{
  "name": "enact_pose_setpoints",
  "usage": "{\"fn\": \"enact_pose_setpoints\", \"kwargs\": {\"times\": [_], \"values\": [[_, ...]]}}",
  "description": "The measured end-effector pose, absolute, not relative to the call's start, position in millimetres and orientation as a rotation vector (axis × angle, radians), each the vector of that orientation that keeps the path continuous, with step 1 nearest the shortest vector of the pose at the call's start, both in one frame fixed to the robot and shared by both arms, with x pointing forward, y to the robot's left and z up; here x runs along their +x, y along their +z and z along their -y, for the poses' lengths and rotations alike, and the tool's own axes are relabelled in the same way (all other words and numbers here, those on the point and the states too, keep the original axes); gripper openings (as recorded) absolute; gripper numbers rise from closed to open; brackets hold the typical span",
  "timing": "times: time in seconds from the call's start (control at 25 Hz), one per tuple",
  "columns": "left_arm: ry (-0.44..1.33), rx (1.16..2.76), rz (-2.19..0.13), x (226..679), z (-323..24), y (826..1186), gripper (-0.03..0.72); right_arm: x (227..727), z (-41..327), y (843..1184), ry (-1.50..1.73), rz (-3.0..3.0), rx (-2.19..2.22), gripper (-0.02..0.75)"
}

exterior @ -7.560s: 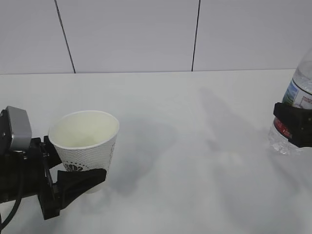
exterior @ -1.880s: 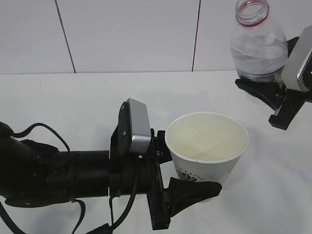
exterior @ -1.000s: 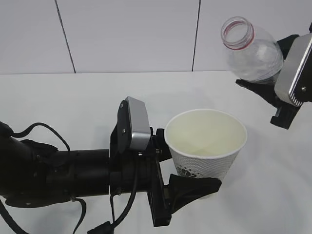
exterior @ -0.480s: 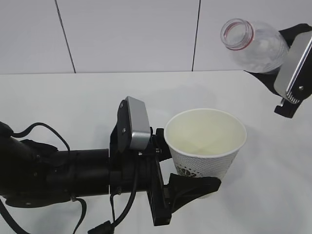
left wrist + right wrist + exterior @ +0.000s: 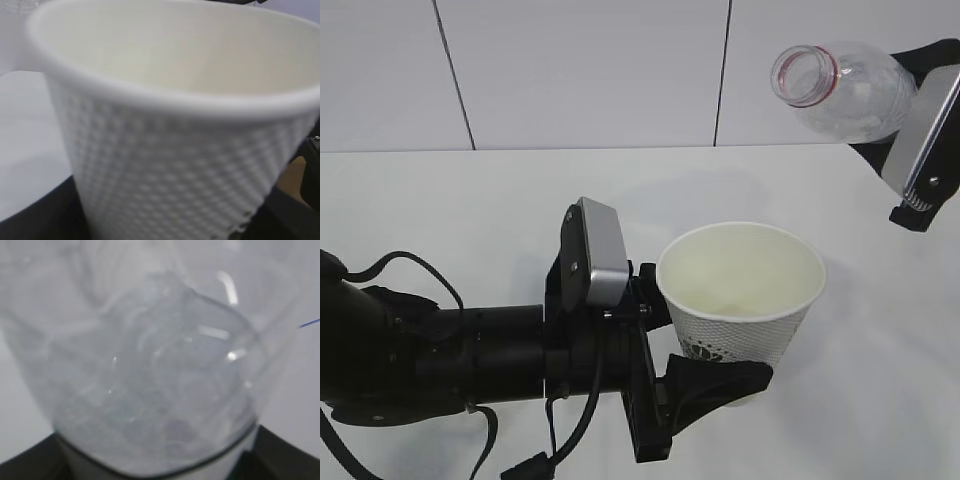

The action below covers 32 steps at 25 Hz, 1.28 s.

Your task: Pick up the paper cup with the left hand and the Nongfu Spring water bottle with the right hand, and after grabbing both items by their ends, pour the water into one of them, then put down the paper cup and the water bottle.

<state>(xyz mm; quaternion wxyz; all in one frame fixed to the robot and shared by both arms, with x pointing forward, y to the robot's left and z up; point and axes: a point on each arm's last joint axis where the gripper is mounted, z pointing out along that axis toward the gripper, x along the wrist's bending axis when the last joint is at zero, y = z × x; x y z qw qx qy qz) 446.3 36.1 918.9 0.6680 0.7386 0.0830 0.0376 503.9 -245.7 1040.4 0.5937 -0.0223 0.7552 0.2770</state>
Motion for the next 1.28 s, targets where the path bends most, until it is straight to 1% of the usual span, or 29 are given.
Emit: {"fn": "enact_pose_setpoints", "kwargs": {"times": [1.28], "values": [[0.096, 1.658, -0.215, 448.5, -36.5, 919.3, 0.538, 505.4, 247.3, 1045.6, 0.528, -1.675, -0.158, 0.456]]}}
